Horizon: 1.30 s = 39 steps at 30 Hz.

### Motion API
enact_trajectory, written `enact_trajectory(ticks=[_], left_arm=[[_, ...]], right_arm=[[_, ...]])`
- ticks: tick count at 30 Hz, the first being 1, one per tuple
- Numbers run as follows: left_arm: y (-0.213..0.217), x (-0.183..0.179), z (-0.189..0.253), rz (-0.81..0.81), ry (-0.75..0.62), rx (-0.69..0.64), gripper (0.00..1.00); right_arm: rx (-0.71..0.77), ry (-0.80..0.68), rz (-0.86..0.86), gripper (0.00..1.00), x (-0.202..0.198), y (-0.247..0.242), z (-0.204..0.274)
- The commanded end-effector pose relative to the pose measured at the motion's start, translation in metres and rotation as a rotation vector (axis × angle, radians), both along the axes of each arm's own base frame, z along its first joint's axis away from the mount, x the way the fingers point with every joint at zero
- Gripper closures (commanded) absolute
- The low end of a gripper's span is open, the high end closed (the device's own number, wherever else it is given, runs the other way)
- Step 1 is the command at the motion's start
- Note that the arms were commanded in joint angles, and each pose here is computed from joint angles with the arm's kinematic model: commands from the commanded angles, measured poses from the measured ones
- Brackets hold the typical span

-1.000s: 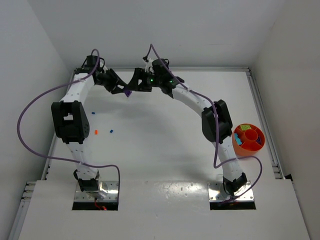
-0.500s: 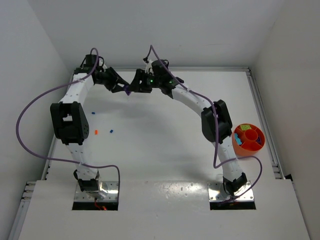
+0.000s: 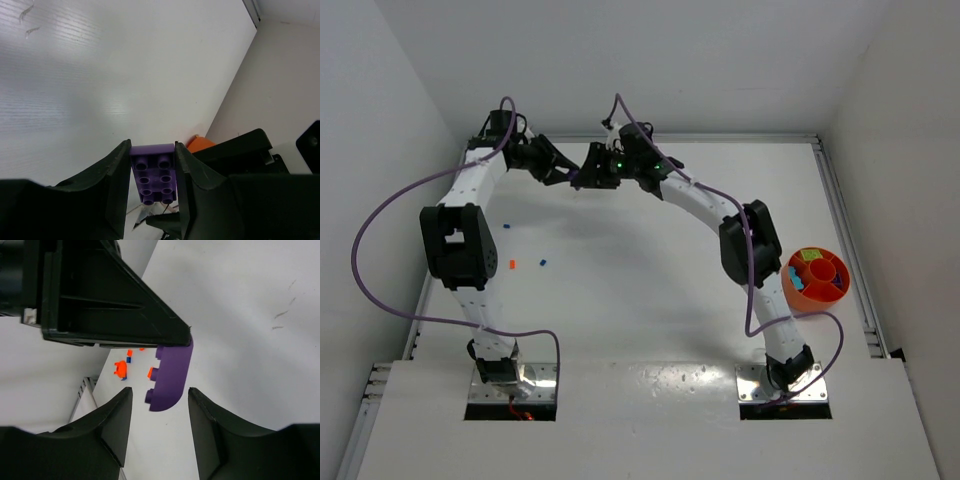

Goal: Sort the legos into containers by color

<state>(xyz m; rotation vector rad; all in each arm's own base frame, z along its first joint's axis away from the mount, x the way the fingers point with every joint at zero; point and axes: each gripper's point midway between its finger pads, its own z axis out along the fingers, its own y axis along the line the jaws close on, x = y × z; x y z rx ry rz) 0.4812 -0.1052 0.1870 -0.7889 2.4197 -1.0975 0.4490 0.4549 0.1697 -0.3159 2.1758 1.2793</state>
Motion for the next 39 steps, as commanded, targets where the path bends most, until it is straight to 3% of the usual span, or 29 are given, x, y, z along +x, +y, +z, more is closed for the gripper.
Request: enact_trajectory(ticks=[1, 10, 15, 18, 19, 22, 25, 26, 27, 31, 33, 39], left_arm=[[0.001, -0.006, 0.031, 0.002, -0.066, -0.029, 1.00], [-0.006, -0.014, 0.036, -0.015, -0.074, -0.036, 1.00], [-0.007, -0.018, 0.031, -0.020, -0.062, -0.044, 1.00], [-0.007, -0.018, 0.031, -0.026, -0.067, -0.039, 0.75], [-0.007, -0.018, 0.031, -0.026, -0.067, -0.039, 0.59], [-0.005, -0.014, 0.032, -0.027, -0.082, -0.026, 0.44], [0.002, -0.012, 0.029, -0.019, -0.097, 0.007, 0.21], [0.004, -0.010, 0.028, -0.009, -0.097, 0.019, 0.05], [0.009, -0.009, 0.028, 0.002, -0.096, 0.020, 0.00], [0.025, 0.002, 0.032, 0.004, -0.160, 0.077, 0.00], [0.021, 0.004, 0.032, -0.098, -0.230, 0.100, 0.00], [0.003, 0.016, 0.073, -0.426, -0.604, 0.241, 0.00]], right_arm=[[0.025, -0.040, 0.006, 0.51, 0.004, 0.007, 0.007], [0.020, -0.065, 0.004, 0.63, 0.007, 0.007, 0.010], [0.015, -0.104, 0.015, 0.77, 0.007, 0.006, 0.014], [0.009, -0.163, 0.043, 0.87, 0.003, -0.003, 0.029], [-0.006, -0.180, 0.043, 0.89, 0.004, -0.010, 0.031], [-0.060, -0.247, 0.061, 0.94, -0.002, -0.032, 0.042], [-0.151, -0.296, 0.078, 0.95, -0.012, -0.071, 0.042], [-0.173, -0.310, 0.082, 0.96, -0.016, -0.082, 0.045], [-0.197, -0.320, 0.088, 0.96, -0.020, -0.092, 0.046], [-0.398, -0.344, 0.102, 0.96, -0.032, -0.169, 0.039], [-0.511, -0.294, 0.090, 0.96, -0.049, -0.210, 0.039], [-0.806, -0.160, 0.076, 0.96, -0.089, -0.331, 0.036]])
